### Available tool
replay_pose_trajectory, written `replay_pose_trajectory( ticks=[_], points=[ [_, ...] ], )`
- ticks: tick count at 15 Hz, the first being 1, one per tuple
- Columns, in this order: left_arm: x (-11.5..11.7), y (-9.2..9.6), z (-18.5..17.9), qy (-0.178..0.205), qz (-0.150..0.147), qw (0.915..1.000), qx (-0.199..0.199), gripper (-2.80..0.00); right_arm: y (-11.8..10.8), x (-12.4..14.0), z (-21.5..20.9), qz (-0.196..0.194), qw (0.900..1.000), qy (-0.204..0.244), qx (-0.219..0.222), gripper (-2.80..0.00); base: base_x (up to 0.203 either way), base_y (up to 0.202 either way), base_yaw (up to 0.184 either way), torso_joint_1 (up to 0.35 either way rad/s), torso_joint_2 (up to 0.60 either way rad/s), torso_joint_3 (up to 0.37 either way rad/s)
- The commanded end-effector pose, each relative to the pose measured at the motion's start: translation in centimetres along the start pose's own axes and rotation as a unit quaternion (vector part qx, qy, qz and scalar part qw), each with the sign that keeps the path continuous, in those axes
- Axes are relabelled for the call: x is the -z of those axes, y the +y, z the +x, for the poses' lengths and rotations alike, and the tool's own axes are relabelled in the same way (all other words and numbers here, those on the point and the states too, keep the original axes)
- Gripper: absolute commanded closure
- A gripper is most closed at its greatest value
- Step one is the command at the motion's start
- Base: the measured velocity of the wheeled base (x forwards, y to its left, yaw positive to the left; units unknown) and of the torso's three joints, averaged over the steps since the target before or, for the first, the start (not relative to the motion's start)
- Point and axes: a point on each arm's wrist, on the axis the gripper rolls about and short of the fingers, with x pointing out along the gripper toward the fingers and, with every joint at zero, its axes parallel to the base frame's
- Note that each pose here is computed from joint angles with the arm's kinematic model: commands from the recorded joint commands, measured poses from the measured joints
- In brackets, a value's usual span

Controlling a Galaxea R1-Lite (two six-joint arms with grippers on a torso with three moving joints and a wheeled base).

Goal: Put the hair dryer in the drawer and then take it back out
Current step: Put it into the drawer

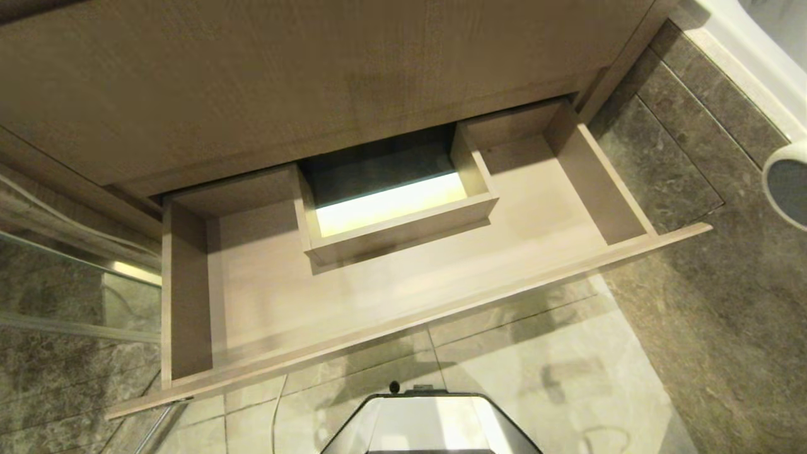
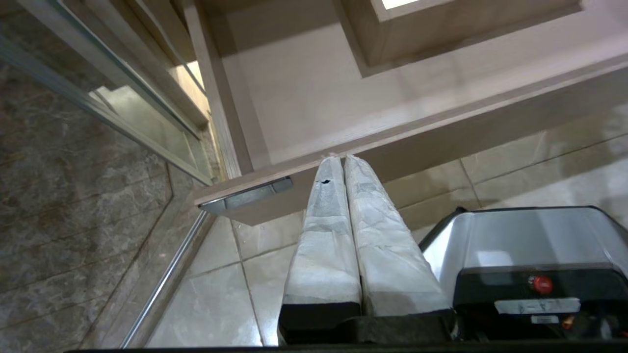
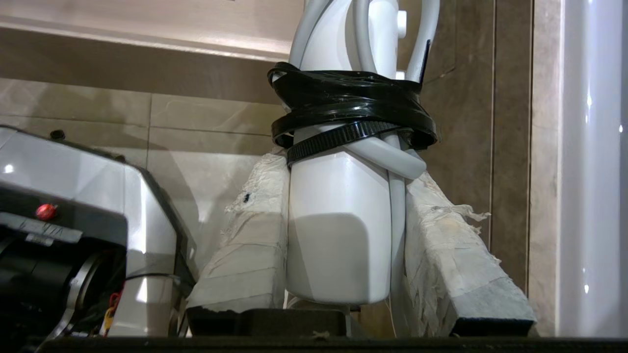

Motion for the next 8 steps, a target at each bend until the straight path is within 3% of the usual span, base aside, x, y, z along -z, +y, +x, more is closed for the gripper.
replay_pose_trajectory(
  ticks=[1,8],
  points=[
    [0.05,0.00,0.01,0.001,0.000,1.0000,0.000,0.00,-0.01,0.05,0.26,-0.001,1.000,0.007,-0.004,0.00,0.000,0.000,0.000,-0.030,0.40,0.336],
    [0.05,0.00,0.01,0.001,0.000,1.0000,0.000,0.00,-0.06,0.01,0.50,-0.001,1.000,0.008,-0.005,0.00,0.000,0.000,0.000,-0.042,0.38,0.361]
  ],
)
